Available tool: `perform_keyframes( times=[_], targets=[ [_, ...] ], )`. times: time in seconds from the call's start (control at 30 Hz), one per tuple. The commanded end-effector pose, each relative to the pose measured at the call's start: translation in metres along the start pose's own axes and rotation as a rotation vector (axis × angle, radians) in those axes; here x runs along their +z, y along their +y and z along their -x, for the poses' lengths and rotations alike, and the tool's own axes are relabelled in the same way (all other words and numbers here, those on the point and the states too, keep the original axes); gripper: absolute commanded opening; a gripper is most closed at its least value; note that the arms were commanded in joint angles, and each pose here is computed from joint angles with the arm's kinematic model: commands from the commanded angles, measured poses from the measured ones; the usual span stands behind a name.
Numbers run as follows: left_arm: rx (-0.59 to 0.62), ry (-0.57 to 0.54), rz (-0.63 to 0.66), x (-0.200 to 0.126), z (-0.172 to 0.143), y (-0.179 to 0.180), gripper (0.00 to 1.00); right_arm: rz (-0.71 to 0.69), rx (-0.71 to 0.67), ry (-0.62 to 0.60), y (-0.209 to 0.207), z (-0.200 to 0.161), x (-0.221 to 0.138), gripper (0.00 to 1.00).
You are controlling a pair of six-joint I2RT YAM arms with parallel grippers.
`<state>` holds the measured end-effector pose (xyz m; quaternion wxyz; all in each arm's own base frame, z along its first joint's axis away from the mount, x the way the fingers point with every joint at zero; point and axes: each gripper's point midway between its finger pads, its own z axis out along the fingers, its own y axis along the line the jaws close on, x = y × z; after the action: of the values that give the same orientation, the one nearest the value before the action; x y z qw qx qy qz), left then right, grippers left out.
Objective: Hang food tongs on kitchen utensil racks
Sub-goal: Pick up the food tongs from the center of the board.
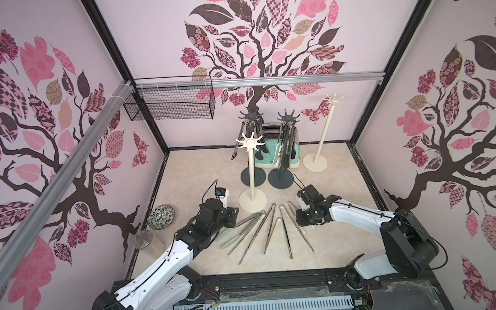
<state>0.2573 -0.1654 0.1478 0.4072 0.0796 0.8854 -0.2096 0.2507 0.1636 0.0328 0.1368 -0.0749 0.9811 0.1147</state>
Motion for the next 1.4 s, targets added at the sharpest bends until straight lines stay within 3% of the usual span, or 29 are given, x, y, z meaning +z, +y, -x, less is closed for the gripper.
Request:
perform_keyframes(
  times=[0.0,0.5,0.93,1.07,1.37],
  targets=[
    [0.007,-0.016,-0.019,0.001,0.003,-0.004,0.36,-0.003,-0.009,-0.017,0.006,0.01,-0.002,0.29],
    [0.013,0.004,-0.016,0.006,-0.001,-0.003,0.36,-0.077,-0.016,0.031,-0.007,0.001,0.014,0.26],
    [0.022,0.007,-0.02,0.006,-0.003,-0.003,0.35,-0.125,-0.041,0.001,-0.014,0.008,0.005,0.07],
    [0.031,0.003,-0.03,0.005,-0.003,-0.005,0.35,-0.107,-0.074,-0.077,-0.008,0.024,-0.014,0.0],
    [0.037,-0.013,-0.071,0.006,-0.005,-0.01,0.35,0.082,-0.264,-0.424,0.035,0.069,-0.097,0.0]
  ],
)
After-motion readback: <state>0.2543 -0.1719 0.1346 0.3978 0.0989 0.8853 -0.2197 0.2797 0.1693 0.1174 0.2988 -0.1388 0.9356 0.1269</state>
